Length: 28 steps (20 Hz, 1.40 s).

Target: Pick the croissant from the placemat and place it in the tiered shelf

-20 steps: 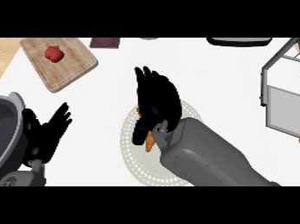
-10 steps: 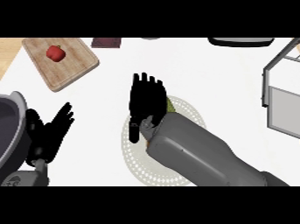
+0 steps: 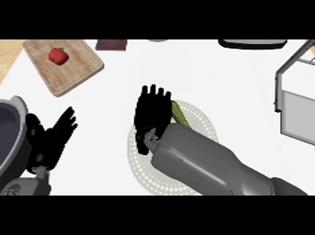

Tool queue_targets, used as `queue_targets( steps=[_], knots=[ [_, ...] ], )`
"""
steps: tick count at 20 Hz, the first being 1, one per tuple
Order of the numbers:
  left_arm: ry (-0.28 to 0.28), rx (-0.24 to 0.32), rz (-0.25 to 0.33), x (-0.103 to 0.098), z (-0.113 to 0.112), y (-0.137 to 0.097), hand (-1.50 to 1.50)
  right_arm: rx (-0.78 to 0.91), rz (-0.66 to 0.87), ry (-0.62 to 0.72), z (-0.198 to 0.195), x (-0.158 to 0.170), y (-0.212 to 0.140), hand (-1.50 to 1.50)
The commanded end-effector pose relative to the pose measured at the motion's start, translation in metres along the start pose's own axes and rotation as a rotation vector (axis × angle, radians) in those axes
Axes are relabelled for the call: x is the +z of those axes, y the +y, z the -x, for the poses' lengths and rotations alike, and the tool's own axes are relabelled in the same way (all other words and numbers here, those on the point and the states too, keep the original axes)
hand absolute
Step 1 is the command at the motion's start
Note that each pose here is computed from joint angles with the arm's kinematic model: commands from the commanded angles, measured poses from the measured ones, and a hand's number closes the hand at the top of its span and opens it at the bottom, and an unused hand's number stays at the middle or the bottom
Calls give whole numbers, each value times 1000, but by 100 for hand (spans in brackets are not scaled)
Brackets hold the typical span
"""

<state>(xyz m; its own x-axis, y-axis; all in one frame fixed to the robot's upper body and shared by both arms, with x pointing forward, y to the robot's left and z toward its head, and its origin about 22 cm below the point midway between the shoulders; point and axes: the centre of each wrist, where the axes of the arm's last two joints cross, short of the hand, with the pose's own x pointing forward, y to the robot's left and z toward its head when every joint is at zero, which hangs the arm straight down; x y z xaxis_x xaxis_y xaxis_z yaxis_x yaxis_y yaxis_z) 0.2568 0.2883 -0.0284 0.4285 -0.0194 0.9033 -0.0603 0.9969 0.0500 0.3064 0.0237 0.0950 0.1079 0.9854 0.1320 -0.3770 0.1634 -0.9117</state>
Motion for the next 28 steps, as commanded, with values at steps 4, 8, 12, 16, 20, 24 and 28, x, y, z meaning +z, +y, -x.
queue_targets(
  steps=[4,8,12,16,20,24,28],
  knots=[
    [15,-3,-10,-4,0,-14,0,13,23,188,-2,2,31,-150],
    [13,5,10,5,19,-21,0,12,18,206,-3,-6,19,-150],
    [10,-13,-7,2,-2,3,0,32,41,230,1,-8,34,-150],
    [8,9,15,2,-6,-16,0,78,57,253,7,-24,38,-150],
    [17,14,-8,0,11,-6,0,97,68,239,14,-14,63,-150],
    [20,-3,-10,0,3,11,0,41,101,226,24,-25,73,-150],
    [15,10,29,-6,-11,-1,0,43,117,217,23,-38,61,-150]
  ],
)
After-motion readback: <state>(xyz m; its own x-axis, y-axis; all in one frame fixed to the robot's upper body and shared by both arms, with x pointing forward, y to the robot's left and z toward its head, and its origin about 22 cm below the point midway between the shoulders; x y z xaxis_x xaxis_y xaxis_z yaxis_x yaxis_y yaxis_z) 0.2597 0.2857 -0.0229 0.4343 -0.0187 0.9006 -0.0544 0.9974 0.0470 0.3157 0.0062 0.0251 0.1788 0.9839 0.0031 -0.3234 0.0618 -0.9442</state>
